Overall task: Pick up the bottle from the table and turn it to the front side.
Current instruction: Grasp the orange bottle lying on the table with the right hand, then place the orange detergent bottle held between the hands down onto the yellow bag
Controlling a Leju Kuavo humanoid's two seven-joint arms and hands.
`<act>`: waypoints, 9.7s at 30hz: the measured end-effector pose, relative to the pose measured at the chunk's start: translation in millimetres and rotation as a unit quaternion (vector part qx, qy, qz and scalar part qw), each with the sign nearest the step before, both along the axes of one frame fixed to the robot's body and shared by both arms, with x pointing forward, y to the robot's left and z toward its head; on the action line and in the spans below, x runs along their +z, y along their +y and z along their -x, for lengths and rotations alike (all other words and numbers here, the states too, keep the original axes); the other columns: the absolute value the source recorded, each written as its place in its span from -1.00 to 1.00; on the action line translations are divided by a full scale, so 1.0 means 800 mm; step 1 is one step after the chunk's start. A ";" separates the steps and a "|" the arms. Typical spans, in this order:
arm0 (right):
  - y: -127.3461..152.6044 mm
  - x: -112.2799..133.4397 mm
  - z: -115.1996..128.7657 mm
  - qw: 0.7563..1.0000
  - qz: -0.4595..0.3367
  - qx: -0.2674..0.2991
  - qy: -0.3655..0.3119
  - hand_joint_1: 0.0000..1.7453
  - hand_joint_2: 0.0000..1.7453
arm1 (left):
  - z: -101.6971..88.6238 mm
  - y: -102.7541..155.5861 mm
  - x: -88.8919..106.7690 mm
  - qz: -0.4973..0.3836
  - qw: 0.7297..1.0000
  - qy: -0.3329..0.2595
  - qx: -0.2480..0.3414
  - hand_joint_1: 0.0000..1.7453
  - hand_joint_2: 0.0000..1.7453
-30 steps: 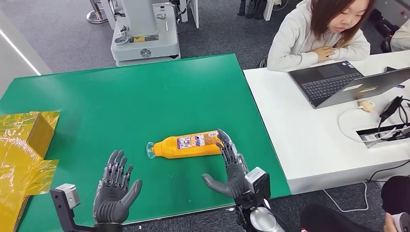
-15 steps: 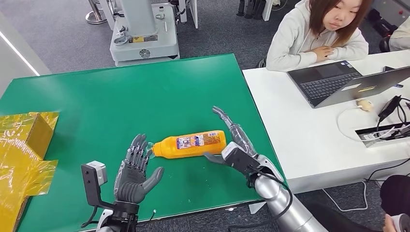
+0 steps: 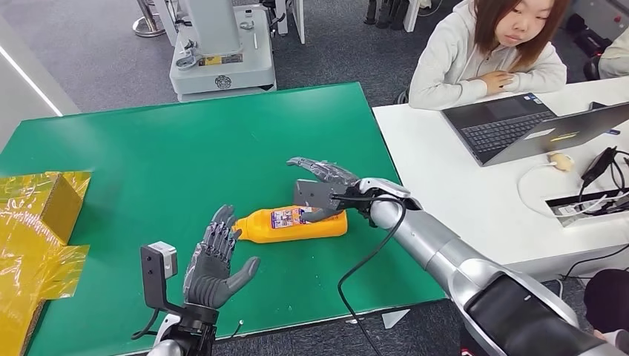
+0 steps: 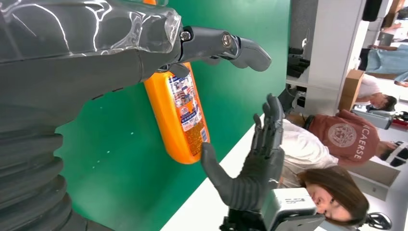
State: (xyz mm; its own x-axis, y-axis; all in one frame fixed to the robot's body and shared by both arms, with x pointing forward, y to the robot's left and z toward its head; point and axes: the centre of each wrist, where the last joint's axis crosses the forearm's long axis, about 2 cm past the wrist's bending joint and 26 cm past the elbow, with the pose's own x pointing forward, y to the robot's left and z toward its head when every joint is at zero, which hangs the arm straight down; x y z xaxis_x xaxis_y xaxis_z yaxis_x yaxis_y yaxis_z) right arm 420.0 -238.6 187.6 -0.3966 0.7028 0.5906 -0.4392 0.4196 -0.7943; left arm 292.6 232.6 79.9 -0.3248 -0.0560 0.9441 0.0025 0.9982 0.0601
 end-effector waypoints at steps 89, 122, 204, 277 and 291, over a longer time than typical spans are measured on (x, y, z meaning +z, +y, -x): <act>-0.008 -0.096 0.034 0.984 0.014 0.025 0.173 1.00 1.00 | 0.055 0.009 -0.025 -0.013 0.998 0.039 0.038 -1.00 1.00; -0.020 -0.148 0.161 0.893 -0.369 0.040 0.256 1.00 1.00 | 0.018 -0.010 -0.001 0.079 0.990 0.046 -0.104 -1.00 1.00; 0.074 -0.135 0.202 0.915 -0.330 0.094 0.213 -1.00 1.00 | -0.166 0.006 0.160 -0.497 0.838 -0.223 0.037 1.00 1.00; 0.084 -0.119 0.241 0.878 -0.434 0.145 0.137 -1.00 1.00 | 0.013 0.402 0.057 -0.909 0.408 0.081 0.028 1.00 1.00; 0.094 -0.129 0.236 0.869 -0.441 0.155 0.161 -1.00 1.00 | -0.008 0.381 0.008 -0.892 0.416 0.160 0.071 0.96 1.00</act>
State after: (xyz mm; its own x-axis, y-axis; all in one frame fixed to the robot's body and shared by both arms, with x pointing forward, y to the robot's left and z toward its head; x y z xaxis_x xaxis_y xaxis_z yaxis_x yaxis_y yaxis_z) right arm 231.5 -163.6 84.3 -0.2001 -0.1915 0.9609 -0.7795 0.6253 -0.0377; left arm 299.4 537.4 86.1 -0.0721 -0.7581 -0.6482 0.2443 -0.6435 0.7254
